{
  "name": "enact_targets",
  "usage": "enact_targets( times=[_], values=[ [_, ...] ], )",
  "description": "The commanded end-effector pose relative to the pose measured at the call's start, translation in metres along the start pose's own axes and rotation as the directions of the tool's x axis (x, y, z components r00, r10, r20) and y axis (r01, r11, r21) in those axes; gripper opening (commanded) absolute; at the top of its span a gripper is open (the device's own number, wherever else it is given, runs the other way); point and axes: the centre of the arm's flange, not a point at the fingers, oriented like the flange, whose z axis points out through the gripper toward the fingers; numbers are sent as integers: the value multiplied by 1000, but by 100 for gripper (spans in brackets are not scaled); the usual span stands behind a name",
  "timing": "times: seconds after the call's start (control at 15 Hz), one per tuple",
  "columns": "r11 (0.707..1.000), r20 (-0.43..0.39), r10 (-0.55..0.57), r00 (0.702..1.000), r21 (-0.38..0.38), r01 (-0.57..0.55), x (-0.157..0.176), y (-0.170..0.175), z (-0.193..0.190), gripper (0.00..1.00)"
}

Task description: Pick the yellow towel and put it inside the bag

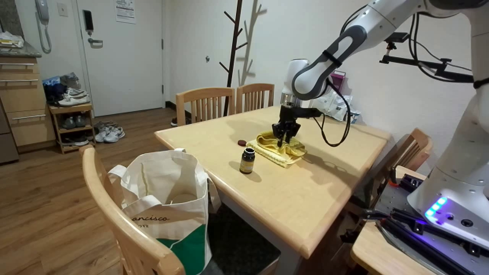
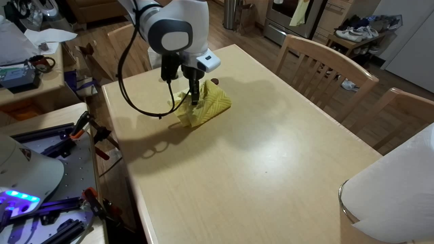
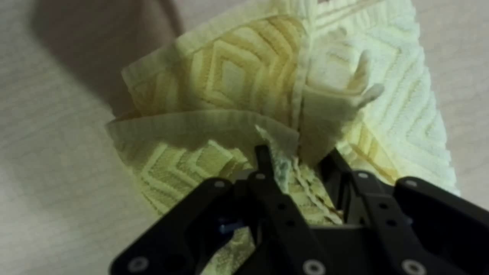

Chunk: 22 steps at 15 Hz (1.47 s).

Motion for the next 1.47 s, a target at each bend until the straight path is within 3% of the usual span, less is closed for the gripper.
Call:
enact_targets(
  times=[0.0, 0.13, 0.67, 0.73, 0.87, 1.4],
  values=[
    [1000, -54, 22, 998, 16, -22, 2, 6, -23, 8],
    [999, -56, 26, 998, 23, -25, 1, 6, -25, 0],
    [996, -134, 62, 989, 78, -52, 7, 13, -50, 0],
    [995, -123, 74, 990, 76, -65, 9, 12, -52, 26],
    [996, -130, 51, 990, 83, -40, 9, 8, -52, 32],
    [998, -50, -27, 998, 50, 30, -8, -15, -2, 83]
  ],
)
